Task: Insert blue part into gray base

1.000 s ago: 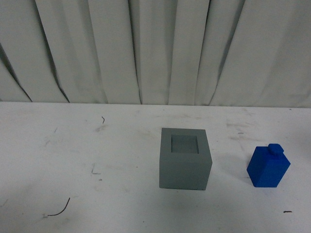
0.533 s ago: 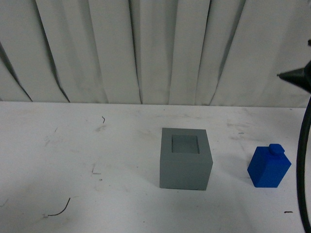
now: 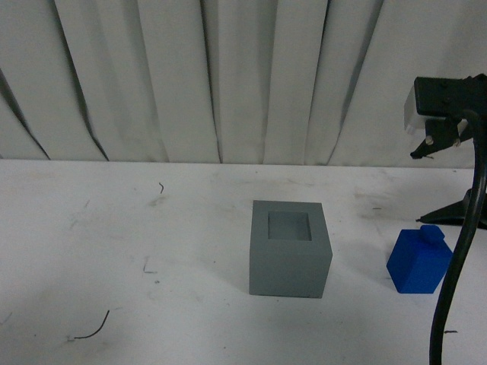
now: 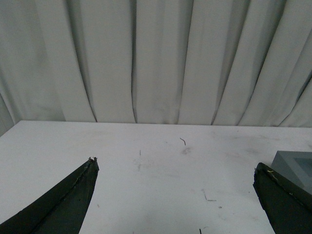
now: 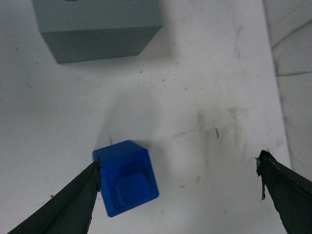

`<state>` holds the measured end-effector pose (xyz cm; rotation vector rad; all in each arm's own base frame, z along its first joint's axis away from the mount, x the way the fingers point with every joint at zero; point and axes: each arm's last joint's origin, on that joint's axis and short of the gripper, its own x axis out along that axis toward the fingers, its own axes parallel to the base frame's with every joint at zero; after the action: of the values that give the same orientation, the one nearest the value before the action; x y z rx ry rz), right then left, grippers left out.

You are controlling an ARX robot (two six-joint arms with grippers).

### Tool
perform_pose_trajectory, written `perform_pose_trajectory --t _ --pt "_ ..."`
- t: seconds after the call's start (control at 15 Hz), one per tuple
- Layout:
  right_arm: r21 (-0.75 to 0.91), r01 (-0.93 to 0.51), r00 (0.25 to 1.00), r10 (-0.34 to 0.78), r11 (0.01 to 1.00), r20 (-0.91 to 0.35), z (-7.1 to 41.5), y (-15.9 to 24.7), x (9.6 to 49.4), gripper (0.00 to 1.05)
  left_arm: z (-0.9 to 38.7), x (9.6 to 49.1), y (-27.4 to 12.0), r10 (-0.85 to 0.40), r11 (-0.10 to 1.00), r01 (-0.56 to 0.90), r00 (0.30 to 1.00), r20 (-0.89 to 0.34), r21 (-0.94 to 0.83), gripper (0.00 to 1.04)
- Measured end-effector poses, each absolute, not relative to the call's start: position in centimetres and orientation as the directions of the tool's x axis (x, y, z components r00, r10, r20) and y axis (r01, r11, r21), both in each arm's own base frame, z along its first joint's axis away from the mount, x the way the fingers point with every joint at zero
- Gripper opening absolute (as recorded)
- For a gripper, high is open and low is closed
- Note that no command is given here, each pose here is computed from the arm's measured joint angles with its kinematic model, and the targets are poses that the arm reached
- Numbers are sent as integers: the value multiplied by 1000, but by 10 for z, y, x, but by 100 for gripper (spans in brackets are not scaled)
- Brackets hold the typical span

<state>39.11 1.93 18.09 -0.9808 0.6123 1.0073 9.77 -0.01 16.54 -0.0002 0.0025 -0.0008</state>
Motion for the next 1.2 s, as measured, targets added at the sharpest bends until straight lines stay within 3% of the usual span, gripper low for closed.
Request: perform_pose_trajectory --t 0.53,1.2 --pt "-273 -962 260 295 -4 -919 138 24 400 98 165 98 0 -1 1000 1 1000 -2 0 98" --pt "-184 -982 171 196 -50 -965 112 27 417 98 165 98 0 -1 1000 1 1000 -2 0 98"
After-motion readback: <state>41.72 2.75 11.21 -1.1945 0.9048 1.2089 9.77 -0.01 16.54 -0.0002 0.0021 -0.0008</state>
